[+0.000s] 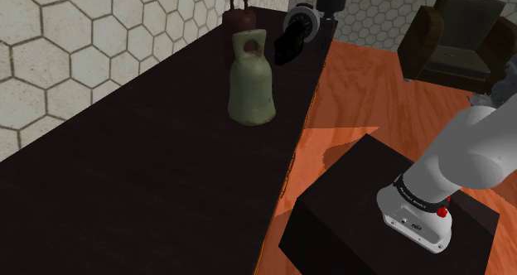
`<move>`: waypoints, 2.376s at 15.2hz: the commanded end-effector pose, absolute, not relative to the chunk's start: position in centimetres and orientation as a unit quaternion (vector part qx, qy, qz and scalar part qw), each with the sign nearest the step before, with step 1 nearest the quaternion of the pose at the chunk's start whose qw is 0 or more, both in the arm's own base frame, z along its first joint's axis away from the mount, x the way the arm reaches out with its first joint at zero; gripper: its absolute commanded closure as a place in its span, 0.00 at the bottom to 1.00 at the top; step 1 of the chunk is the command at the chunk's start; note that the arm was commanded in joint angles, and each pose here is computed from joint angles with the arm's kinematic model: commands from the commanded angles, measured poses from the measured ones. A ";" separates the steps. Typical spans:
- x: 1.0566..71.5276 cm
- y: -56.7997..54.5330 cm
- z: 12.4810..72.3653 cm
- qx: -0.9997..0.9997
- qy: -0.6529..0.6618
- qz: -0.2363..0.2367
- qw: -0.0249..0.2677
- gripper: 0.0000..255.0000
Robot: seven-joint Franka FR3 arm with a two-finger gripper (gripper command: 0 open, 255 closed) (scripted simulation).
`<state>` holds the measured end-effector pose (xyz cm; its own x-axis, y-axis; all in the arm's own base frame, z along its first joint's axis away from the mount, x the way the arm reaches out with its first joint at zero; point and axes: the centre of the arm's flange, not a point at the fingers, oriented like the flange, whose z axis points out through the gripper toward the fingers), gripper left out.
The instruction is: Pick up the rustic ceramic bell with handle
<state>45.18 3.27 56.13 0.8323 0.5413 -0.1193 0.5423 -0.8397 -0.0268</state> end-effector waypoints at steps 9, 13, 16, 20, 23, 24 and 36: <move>55.1 9.7 59.2 0.902 0.428 -0.030 -0.041 0.00; 58.4 12.8 60.8 0.874 0.482 -0.017 -0.059 0.00; 59.1 13.5 60.1 0.868 0.493 -0.014 -0.063 0.00; 59.1 13.5 57.9 0.868 0.493 -0.014 -0.063 0.00; 59.1 13.5 57.1 0.868 0.493 -0.014 -0.063 0.00; 59.2 13.5 57.1 0.868 0.493 -0.014 -0.063 1.00; 59.1 13.5 58.7 0.868 0.493 -0.014 -0.063 1.00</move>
<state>59.13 13.45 58.12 0.5132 0.8576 0.0350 0.8536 -0.5057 -0.1246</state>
